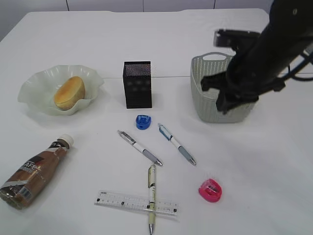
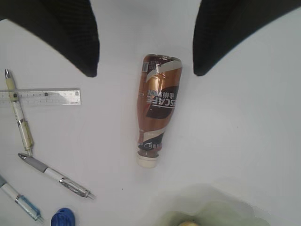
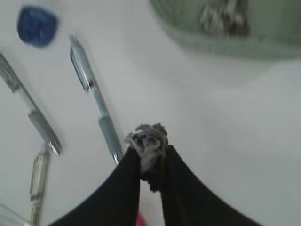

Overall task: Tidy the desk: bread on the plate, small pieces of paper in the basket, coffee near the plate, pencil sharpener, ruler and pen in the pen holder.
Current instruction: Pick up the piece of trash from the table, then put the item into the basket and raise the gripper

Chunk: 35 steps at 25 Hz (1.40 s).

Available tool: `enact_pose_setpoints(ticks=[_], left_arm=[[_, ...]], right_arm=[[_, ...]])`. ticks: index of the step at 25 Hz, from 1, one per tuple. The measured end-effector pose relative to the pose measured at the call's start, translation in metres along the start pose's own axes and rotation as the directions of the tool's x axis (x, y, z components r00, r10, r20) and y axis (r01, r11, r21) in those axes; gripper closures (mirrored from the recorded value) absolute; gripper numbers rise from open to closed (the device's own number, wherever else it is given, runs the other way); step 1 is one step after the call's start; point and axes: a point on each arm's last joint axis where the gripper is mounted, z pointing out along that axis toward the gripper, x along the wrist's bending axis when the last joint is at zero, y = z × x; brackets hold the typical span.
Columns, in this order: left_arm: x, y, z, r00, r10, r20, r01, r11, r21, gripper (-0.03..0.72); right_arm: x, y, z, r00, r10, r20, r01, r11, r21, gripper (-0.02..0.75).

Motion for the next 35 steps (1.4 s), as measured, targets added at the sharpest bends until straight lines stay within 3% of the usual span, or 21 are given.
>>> enact_pose_setpoints(ticks=[6, 15, 18, 21, 23, 35], left_arm=[[0.000, 0.000, 0.000, 1.000, -0.001, 0.001, 0.001, 1.000, 0.000, 0.230], [-0.001, -0.001, 0.000, 1.000, -0.003, 0.006, 0.003, 1.000, 0.012, 0.231], [-0.002, -0.002, 0.000, 1.000, -0.009, 0.017, 0.009, 1.000, 0.018, 0.231], [-0.004, -0.002, 0.000, 0.999, -0.023, 0.044, 0.022, 1.000, 0.020, 0.231], [-0.005, -0.002, 0.000, 0.998, -0.028, 0.054, 0.027, 0.999, 0.020, 0.231], [-0.005, -0.002, 0.000, 0.998, -0.030, 0.057, 0.029, 0.999, 0.020, 0.239]], right_arm=[[-0.003, 0.057, -0.017, 0.996, 0.007, 0.084, 0.008, 0.986, -0.166, 0.636], [-0.023, 0.101, 0.015, 0.990, 0.058, 0.131, -0.031, 0.979, -0.199, 0.612], [-0.035, 0.102, 0.028, 0.986, 0.083, 0.144, -0.056, 0.982, -0.180, 0.503], [-0.041, 0.103, 0.033, 0.984, 0.094, 0.151, -0.068, 0.983, -0.173, 0.325], [-0.042, 0.103, 0.032, 0.984, 0.095, 0.154, -0.067, 0.983, -0.173, 0.252], [-0.041, 0.101, 0.032, 0.985, 0.101, 0.141, -0.080, 0.985, -0.151, 0.151]])
